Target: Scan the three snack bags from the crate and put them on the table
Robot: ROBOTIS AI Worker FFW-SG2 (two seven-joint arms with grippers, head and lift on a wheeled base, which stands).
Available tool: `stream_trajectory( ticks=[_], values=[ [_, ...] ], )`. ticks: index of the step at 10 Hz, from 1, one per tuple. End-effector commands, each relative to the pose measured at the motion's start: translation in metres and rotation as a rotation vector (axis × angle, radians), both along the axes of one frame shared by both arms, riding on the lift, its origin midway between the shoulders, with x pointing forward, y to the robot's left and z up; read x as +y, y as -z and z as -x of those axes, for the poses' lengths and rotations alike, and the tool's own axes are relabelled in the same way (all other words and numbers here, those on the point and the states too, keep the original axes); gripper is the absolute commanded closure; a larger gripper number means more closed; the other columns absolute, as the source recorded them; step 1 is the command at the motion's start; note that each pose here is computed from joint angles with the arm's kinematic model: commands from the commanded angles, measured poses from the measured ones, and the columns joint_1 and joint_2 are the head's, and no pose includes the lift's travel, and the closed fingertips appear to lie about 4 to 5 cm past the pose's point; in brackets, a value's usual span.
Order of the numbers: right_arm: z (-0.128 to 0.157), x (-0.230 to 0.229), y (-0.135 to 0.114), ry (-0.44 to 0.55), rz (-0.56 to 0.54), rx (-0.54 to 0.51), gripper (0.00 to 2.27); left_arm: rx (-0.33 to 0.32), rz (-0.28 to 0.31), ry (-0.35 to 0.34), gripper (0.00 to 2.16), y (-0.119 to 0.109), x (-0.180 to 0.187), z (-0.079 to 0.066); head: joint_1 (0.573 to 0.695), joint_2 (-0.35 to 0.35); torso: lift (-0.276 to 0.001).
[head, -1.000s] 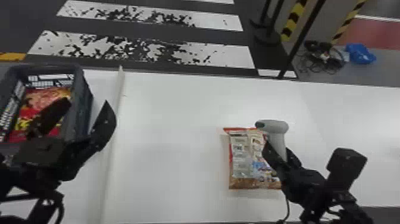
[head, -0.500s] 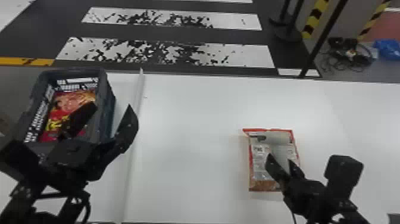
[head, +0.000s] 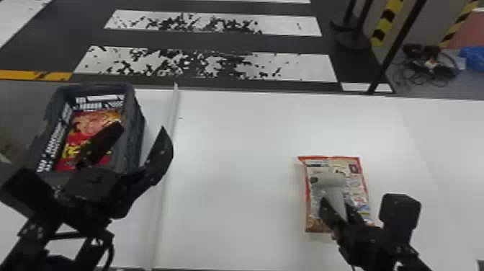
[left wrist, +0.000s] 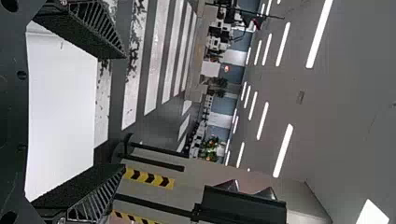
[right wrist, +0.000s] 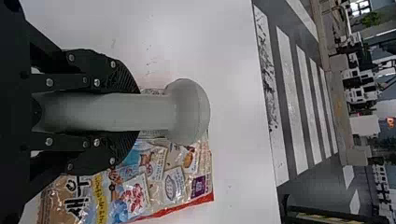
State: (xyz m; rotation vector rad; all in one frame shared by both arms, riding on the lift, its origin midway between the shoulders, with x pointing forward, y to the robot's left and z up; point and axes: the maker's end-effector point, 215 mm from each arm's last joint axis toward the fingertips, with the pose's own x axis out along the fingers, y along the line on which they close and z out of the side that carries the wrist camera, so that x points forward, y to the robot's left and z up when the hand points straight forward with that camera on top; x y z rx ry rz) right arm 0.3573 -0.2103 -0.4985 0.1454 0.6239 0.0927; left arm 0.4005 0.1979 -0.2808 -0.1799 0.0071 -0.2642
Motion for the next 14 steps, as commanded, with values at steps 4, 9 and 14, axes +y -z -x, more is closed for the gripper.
stream_trajectory(
  ticks=[4,9,14],
  values=[
    [-0.001,-0.002,-0.008,0.004,0.0,-0.012,2.19,0.001,-0.005,0.003,0.04,0.0,0.0,0.001,0.695,-0.013,-0.094],
    [-0.025,-0.1,-0.062,0.128,-0.006,-0.08,2.19,-0.007,-0.001,0.025,0.04,-0.01,-0.008,0.007,0.695,-0.094,-0.094],
    [-0.036,-0.234,-0.022,0.227,0.098,-0.081,2.19,0.004,-0.017,0.051,0.04,-0.006,-0.014,0.008,0.695,-0.307,-0.094]
  ],
)
